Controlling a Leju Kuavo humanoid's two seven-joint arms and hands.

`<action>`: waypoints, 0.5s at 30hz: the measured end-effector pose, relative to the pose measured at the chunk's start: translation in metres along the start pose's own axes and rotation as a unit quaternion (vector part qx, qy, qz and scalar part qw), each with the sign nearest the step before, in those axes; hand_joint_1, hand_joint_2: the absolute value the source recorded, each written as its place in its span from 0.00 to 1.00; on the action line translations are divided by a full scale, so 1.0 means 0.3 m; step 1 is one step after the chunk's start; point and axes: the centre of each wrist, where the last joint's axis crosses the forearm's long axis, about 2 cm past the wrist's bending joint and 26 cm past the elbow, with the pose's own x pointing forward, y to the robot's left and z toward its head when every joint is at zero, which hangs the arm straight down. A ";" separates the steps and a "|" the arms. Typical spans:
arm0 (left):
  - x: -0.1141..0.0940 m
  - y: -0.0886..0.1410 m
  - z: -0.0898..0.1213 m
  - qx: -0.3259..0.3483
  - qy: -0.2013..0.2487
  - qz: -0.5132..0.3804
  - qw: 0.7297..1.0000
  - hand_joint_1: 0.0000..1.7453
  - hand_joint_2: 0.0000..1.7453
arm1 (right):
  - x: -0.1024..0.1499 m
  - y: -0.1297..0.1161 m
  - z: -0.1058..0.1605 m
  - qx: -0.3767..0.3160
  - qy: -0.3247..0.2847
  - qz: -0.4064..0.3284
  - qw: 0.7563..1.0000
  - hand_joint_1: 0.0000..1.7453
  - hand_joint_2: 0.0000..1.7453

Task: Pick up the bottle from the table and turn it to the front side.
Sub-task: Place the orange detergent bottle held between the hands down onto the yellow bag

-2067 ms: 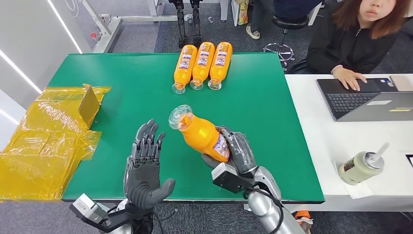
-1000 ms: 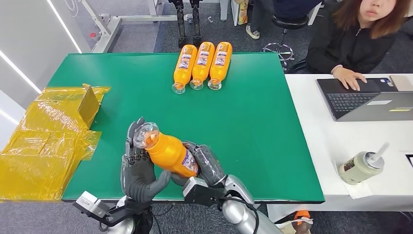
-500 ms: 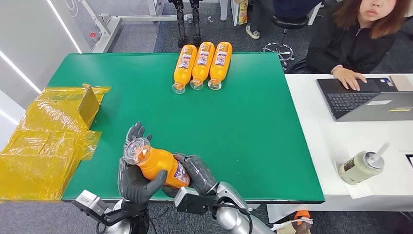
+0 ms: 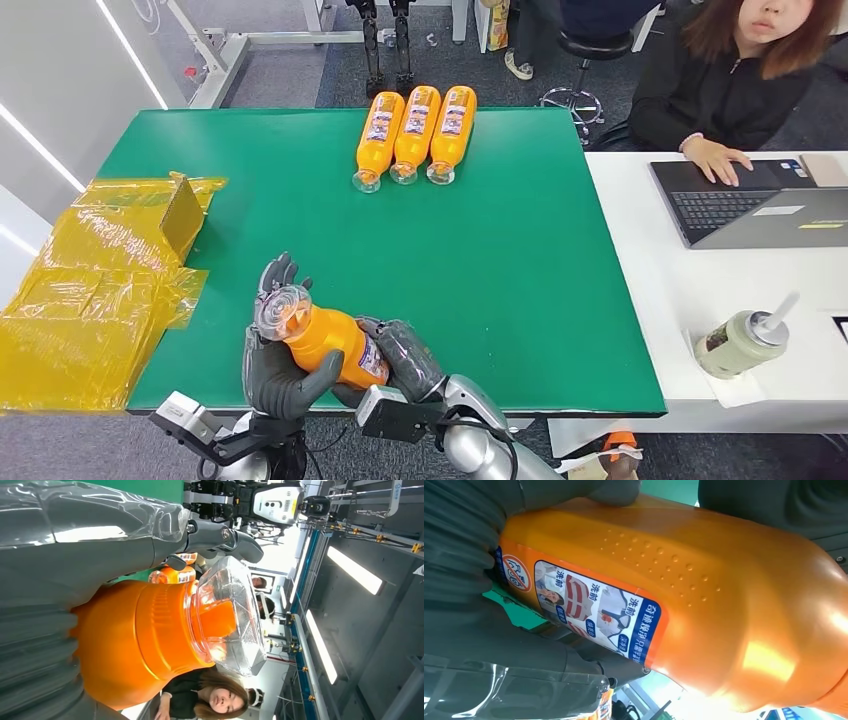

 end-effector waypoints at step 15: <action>0.002 -0.001 0.003 0.009 0.009 0.005 1.000 1.00 1.00 | -0.002 0.000 0.000 0.007 0.003 -0.005 1.000 1.00 1.00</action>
